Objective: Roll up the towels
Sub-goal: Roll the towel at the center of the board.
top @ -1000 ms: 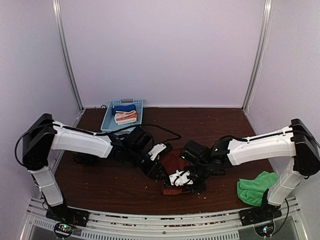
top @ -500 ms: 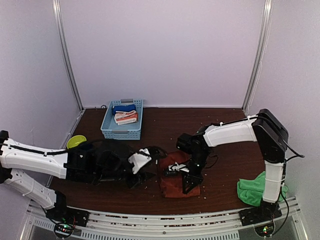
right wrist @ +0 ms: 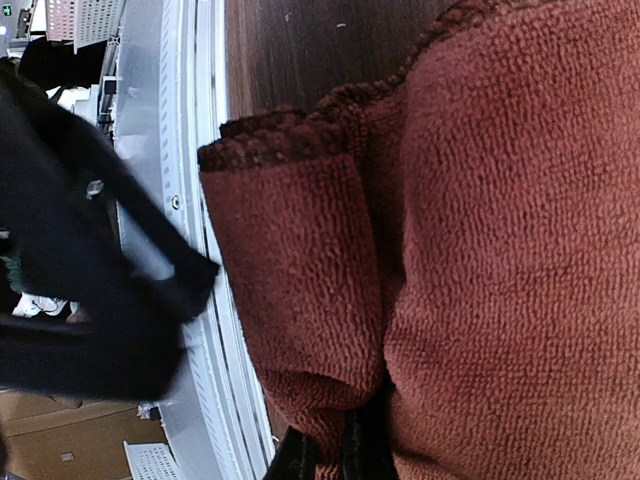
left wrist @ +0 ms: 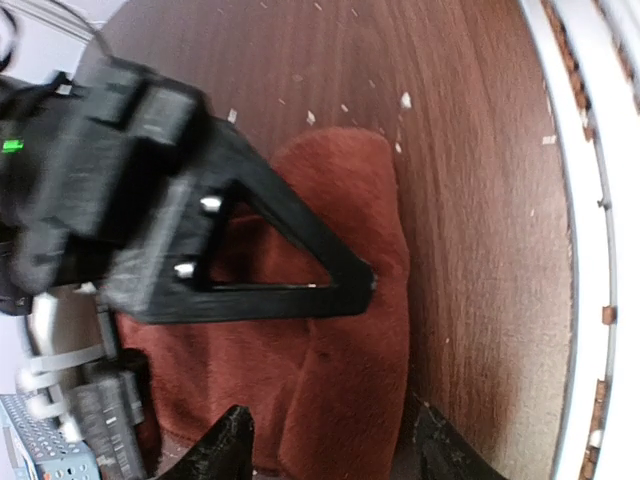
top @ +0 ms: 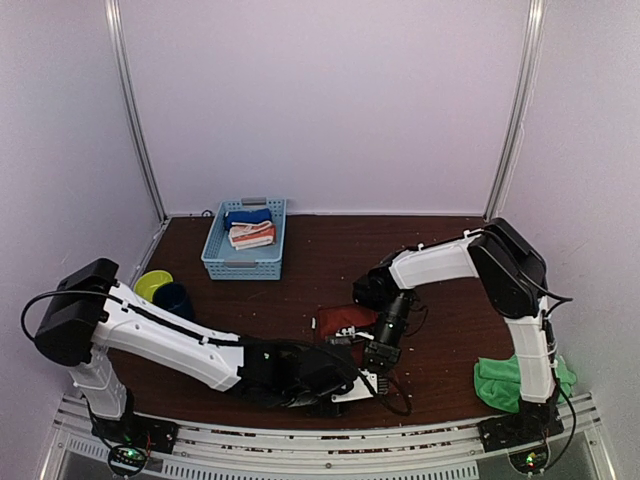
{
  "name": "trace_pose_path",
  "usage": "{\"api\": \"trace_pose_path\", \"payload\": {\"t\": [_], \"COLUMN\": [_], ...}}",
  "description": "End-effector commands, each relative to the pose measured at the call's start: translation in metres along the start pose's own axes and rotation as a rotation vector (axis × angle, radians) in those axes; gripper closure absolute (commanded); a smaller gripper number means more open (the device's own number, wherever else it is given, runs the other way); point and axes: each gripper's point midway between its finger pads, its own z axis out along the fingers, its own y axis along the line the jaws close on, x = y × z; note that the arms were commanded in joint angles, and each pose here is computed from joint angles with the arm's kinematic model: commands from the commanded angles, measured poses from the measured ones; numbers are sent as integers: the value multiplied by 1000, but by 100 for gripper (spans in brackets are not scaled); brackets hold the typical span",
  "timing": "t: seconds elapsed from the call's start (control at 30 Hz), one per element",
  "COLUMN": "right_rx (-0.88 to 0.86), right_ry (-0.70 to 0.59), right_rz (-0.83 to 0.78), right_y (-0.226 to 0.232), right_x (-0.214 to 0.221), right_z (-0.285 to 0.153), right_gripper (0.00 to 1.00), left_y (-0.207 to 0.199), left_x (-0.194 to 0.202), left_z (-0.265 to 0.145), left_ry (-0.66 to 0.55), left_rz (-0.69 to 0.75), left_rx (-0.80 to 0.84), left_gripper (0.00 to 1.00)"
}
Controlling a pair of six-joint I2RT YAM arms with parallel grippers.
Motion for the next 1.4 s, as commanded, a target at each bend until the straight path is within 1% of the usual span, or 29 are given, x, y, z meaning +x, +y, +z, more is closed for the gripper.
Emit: {"api": "trace_pose_path", "payload": {"t": [0.0,0.07,0.17,0.23,0.33,0.4,0.47,0.5,0.57,0.67,0.77,0.83,0.87,0.93,1.0,1.03,1.07,1.1,1.17,1.2,1.23,1.27,1.3,1.37], "right_rx": [54,53,55,55,55,60,46,23,-29,30,144,246,320,527,720,820,943,1068,1305,1397,1442,1418,1336,1101], "right_ry": [66,64,62,59,53,42,28,17,-10,-93,-168,-258,-313,-438,-582,-649,-729,-799,-937,-1009,-1063,-1022,-934,-792], "right_rz": [24,23,25,24,20,10,-10,-30,-96,-138,-146,-130,-95,-45,-6,4,5,7,-18,15,70,59,4,-154], "right_y": [-20,-20,-20,-20,-19,-17,-8,1,20,29,27,26,22,11,14,18,27,37,59,67,69,67,63,69], "right_x": [12,11,10,10,8,4,1,-1,-3,-11,-18,-24,-26,-29,-17,-10,-3,7,26,39,49,49,44,33], "right_z": [8,8,8,8,6,3,-4,-9,-27,-63,-105,-143,-166,-218,-272,-296,-322,-344,-379,-392,-402,-396,-374,-317], "right_gripper": [92,92,92,92,91,90,84,79,71,64,63,61,59,54,52,43,9,1,0,0,0,0,0,0], "left_y": [3,0,-6,-6,-9,-12,-13,-13,-12,-12,-15,-19,-18,-17,-19,-23,-27,-29,-32,-33,-32,-34,-33,-33], "left_x": [-4,1,2,0,1,3,4,3,3,9,13,12,11,10,9,11,15,20,25,28,30,32,34,38], "left_z": [15,23,29,31,36,38,39,38,36,36,38,39,40,41,40,39,41,45,50,53,55,57,57,59], "left_ry": [17,35,27,16,20,22,24,21,16,15,6,-1,-2,-6,-24,-26,-10,8,32,43,45,45,38,38], "left_rz": [40,40,27,12,-8,-21,-39,-54,-97,-165,-235,-297,-332,-411,-503,-544,-586,-626,-687,-720,-752,-782,-803,-835], "left_rx": [-11,0,32,33,51,65,74,83,109,165,262,366,400,483,578,647,704,743,812,829,851,882,902,929], "left_gripper": [43,45,51,59,75,83,89,92,95,97,98,97,97,97,96,95,94,93,93,93,93,93,92,92]}}
